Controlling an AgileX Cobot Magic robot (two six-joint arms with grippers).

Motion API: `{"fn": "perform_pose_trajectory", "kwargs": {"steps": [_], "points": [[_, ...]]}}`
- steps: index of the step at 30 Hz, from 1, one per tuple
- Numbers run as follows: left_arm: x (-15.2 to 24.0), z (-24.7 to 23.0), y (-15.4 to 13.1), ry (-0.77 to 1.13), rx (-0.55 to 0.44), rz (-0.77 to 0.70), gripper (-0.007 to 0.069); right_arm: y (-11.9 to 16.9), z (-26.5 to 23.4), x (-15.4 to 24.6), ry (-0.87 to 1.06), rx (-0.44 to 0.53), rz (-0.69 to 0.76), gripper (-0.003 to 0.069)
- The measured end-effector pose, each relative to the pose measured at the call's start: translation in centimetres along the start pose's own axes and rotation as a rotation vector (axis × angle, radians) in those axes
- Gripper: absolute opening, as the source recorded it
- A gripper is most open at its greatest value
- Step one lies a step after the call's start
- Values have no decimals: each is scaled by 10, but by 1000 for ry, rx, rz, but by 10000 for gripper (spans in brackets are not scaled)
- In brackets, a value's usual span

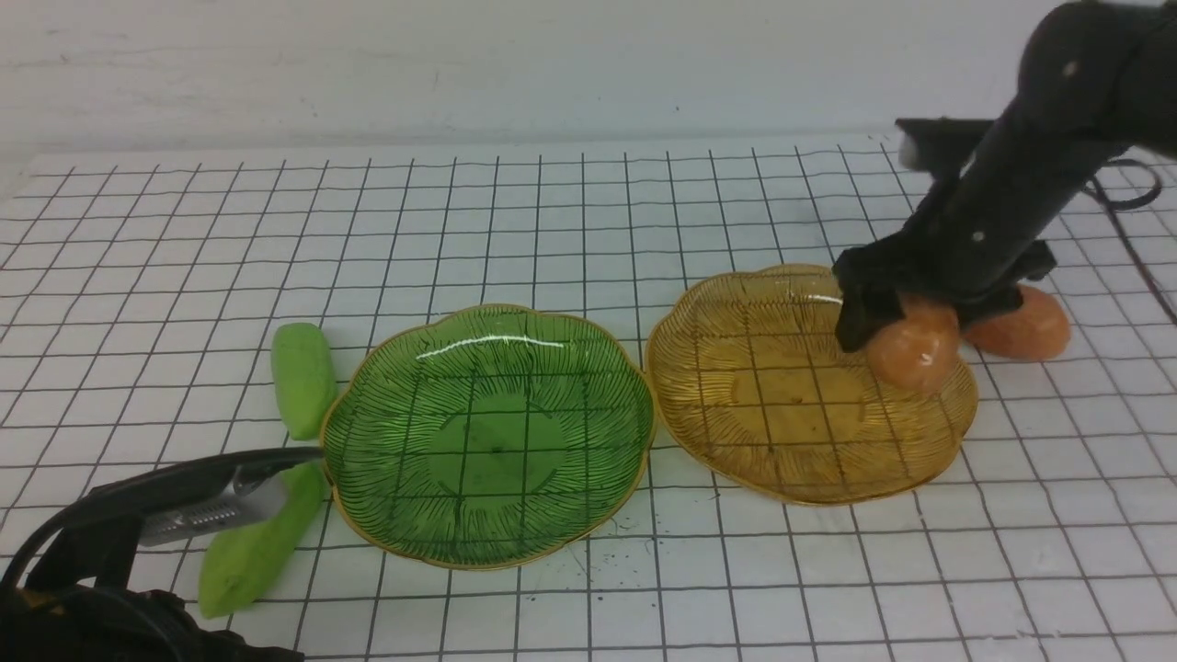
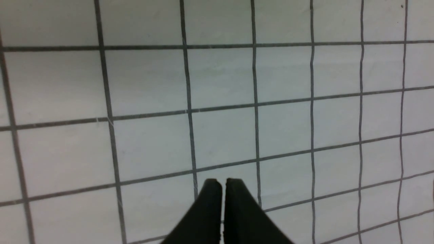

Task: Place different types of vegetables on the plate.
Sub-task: 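Put the potato onto the plate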

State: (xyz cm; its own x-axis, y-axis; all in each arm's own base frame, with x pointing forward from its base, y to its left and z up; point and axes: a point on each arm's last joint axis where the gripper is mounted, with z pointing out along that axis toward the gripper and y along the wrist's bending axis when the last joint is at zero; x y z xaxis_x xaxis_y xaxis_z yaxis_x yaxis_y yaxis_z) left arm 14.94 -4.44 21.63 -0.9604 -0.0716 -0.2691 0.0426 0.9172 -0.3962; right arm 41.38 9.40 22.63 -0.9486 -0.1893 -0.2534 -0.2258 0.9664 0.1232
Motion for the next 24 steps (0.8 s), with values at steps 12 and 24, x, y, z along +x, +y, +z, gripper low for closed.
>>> {"fn": "perform_pose_trajectory", "kwargs": {"steps": [12, 24], "points": [[0, 0, -1, -3, 8, -7, -3, -8, 12, -7, -15, 135, 67, 690], [0, 0, -1, -4, 13, -11, -3, -50, -27, -28, -104, 370, 13, 648]]}}
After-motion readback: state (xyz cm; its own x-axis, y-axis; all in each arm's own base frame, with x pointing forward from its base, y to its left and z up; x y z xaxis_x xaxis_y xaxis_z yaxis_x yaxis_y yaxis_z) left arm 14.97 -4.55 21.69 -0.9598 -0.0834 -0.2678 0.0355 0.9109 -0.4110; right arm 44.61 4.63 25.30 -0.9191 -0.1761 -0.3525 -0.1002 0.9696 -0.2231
